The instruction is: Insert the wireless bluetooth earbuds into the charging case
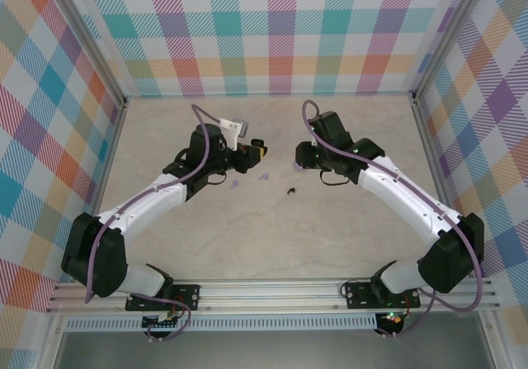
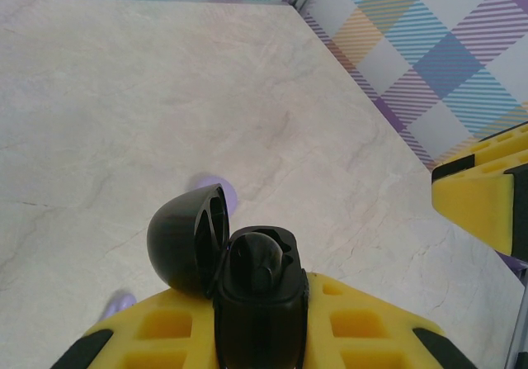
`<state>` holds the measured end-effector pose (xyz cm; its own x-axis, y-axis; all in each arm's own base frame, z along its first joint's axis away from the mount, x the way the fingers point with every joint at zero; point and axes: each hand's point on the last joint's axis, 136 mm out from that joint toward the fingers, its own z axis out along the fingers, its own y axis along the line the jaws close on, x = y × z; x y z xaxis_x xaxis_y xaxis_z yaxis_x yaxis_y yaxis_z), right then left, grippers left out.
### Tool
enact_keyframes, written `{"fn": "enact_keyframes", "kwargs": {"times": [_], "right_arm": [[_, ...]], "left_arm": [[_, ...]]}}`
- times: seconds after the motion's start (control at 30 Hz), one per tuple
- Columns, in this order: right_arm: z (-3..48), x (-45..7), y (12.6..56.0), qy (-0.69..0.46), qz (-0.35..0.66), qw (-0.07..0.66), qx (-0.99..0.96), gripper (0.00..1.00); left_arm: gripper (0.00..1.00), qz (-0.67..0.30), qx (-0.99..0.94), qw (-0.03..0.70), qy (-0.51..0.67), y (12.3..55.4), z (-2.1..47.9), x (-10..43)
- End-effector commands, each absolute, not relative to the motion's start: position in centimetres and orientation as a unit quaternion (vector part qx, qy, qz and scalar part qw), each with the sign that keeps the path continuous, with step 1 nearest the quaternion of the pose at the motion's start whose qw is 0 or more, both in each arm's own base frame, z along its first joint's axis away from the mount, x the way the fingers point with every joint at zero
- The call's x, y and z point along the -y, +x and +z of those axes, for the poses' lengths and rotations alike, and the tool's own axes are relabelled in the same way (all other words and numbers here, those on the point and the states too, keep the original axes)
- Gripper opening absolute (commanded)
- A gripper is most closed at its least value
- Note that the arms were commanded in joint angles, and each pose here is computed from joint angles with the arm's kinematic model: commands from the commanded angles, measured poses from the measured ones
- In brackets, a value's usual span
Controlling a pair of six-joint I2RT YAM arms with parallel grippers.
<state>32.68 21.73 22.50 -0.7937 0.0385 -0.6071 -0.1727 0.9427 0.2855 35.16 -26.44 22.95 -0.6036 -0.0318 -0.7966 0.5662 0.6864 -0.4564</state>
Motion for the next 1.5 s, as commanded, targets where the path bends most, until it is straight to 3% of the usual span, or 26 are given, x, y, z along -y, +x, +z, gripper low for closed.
{"fn": "enact_keyframes", "kwargs": {"times": [0.0, 0.2, 0.37, 0.7, 0.9, 1.47], "right_arm": [[21.0, -21.4, 32.2, -0.043, 0.154, 0.302, -0.940, 0.29], [16.6, -21.6, 31.1, -0.077, 0.136, 0.240, -0.958, 0.32], [13.2, -23.4, 30.1, -0.128, 0.159, 0.184, -0.962, 0.41], [9.6, -29.0, 29.4, -0.203, 0.268, 0.110, -0.935, 0.48], [7.9, -31.8, 29.2, -0.275, 0.254, 0.085, -0.923, 0.53], [3.8, -34.2, 29.5, -0.393, 0.159, 0.035, -0.905, 0.46]], "left_arm": [[0.09, -0.371, -0.811, 0.424, 0.161, 35.5, 23.5, 26.4], [0.08, -0.355, -0.817, 0.427, 0.154, 35.5, 23.2, 25.7], [0.08, -0.350, -0.814, 0.440, 0.146, 35.1, 24.1, 24.5], [0.09, -0.344, -0.798, 0.480, 0.122, 33.6, 28.4, 20.6], [0.09, -0.344, -0.788, 0.497, 0.117, 32.4, 31.3, 19.3], [0.10, -0.328, -0.781, 0.517, 0.121, 31.2, 33.7, 18.2]]}}
